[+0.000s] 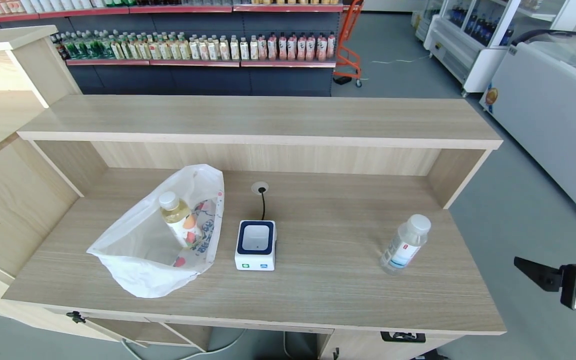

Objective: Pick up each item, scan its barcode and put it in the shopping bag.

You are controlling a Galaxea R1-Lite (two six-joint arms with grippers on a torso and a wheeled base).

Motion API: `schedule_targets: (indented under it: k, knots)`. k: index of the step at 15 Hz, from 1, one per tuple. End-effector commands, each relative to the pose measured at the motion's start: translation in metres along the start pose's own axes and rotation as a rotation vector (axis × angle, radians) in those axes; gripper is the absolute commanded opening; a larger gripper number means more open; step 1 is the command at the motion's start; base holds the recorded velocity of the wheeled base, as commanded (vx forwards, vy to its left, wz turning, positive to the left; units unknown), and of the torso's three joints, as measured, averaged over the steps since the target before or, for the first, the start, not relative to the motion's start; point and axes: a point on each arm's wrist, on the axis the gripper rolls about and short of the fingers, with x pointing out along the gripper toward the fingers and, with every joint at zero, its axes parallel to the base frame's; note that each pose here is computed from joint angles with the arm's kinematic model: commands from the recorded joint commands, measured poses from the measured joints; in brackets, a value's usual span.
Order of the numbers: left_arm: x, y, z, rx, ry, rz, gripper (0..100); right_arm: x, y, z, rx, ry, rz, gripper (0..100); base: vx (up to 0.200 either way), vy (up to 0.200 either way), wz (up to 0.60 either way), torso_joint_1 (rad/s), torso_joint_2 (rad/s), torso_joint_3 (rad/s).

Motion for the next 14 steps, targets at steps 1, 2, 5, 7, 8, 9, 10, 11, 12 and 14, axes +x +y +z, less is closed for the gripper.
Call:
schedule_targets:
  k: [1, 2, 5, 7, 8, 9, 10, 11, 12, 14]
  knots:
    - [0.000, 0.000, 0.000, 0.000, 0.000, 0.001, 100, 0.048, 0.016, -0.027, -0.066, 0.212, 0.045, 100, 0.000, 0.000, 0.00, 0.000, 0.00, 0.000]
    - [0.000, 0.000, 0.000, 0.000, 0.000, 0.001, 100, 0.055, 0.021, -0.030, -0.078, 0.233, 0.064, 100, 0.000, 0.000, 0.00, 0.000, 0.00, 0.000]
    - [0.000, 0.000, 0.000, 0.000, 0.000, 0.001, 100, 0.073, 0.041, -0.035, -0.123, 0.237, 0.133, 100, 0.000, 0.000, 0.00, 0.000, 0.00, 0.000]
    - [0.000, 0.000, 0.000, 0.000, 0.000, 0.001, 100, 0.084, 0.056, -0.038, -0.147, 0.217, 0.178, 100, 0.000, 0.000, 0.00, 0.000, 0.00, 0.000]
    - [0.000, 0.000, 0.000, 0.000, 0.000, 0.001, 100, 0.094, 0.062, -0.040, -0.149, 0.198, 0.190, 100, 0.000, 0.000, 0.00, 0.000, 0.00, 0.000]
    - [0.000, 0.000, 0.000, 0.000, 0.000, 0.001, 100, 0.104, 0.066, -0.043, -0.144, 0.174, 0.195, 100, 0.000, 0.000, 0.00, 0.000, 0.00, 0.000]
    - [0.000, 0.000, 0.000, 0.000, 0.000, 0.001, 100, 0.105, 0.067, -0.043, -0.144, 0.172, 0.195, 100, 0.000, 0.000, 0.00, 0.000, 0.00, 0.000]
    - [0.000, 0.000, 0.000, 0.000, 0.000, 0.001, 100, 0.116, 0.071, -0.048, -0.143, 0.166, 0.202, 100, 0.000, 0.000, 0.00, 0.000, 0.00, 0.000]
    - [0.000, 0.000, 0.000, 0.000, 0.000, 0.001, 100, 0.120, 0.072, -0.049, -0.146, 0.168, 0.207, 100, 0.000, 0.000, 0.00, 0.000, 0.00, 0.000]
    - [0.000, 0.000, 0.000, 0.000, 0.000, 0.001, 100, 0.125, 0.075, -0.051, -0.147, 0.157, 0.213, 100, 0.000, 0.000, 0.00, 0.000, 0.00, 0.000]
